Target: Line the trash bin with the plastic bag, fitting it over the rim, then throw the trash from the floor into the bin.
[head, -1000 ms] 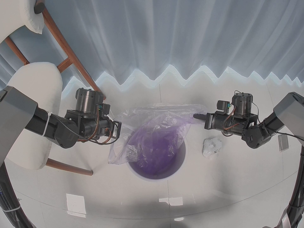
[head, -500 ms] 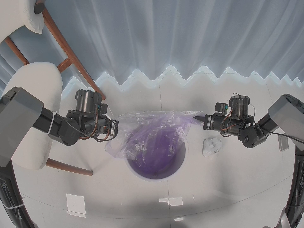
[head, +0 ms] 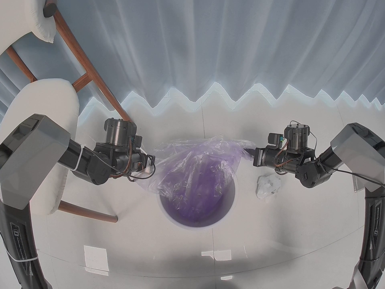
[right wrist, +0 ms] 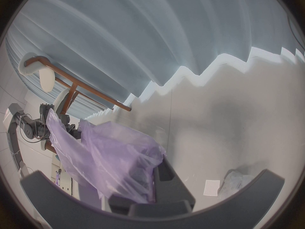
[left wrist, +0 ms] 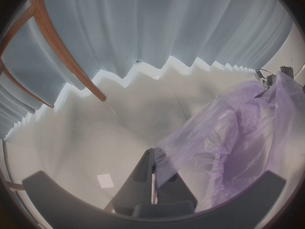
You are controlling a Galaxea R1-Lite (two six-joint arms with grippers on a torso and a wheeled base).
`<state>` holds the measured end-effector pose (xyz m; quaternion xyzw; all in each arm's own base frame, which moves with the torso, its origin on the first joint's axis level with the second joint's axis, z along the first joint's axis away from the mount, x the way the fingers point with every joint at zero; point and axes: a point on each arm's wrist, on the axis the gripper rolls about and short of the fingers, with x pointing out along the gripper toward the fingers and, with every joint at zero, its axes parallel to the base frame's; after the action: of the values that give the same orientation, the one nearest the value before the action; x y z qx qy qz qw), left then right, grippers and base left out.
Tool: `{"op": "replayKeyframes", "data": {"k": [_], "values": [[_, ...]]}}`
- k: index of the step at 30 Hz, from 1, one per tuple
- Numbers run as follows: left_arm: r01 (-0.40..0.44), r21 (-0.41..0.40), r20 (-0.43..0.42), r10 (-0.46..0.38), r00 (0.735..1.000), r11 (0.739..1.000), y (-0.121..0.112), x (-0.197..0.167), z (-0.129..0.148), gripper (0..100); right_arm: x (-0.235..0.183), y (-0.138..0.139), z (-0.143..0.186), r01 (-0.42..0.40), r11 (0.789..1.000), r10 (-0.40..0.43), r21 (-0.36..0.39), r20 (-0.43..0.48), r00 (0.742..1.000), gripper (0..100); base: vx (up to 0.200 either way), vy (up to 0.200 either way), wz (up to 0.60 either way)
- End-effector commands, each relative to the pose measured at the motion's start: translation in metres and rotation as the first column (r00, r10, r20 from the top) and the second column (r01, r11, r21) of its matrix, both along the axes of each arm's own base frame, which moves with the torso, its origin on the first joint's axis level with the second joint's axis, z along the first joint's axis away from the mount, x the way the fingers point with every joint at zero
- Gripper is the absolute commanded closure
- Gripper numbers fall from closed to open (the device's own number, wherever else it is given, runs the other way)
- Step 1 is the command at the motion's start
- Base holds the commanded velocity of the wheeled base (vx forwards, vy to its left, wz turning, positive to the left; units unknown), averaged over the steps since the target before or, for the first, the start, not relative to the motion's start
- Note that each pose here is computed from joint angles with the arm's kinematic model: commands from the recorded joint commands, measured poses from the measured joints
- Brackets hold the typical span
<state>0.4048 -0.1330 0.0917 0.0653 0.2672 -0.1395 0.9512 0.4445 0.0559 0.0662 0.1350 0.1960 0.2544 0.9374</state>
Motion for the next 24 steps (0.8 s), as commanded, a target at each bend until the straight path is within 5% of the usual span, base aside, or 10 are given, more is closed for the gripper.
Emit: {"op": "replayKeyframes", "data": {"k": [1, 24], "values": [[-0.005, 0.011, -0.031, 0.005, 1.000, 1.000, 0.001, 0.003, -0.014, 100, 0.002, -0.002, -0.012, 0.006, 1.000, -0.006, -0.003, -0.023, 1.000, 100, 0.000, 0.000, 0.00], [-0.068, -0.009, -0.019, 0.068, 0.998, 0.998, -0.007, 0.004, -0.022, 100, 0.003, 0.000, -0.020, 0.003, 1.000, -0.003, -0.001, -0.036, 0.999, 100, 0.000, 0.000, 0.00]]}}
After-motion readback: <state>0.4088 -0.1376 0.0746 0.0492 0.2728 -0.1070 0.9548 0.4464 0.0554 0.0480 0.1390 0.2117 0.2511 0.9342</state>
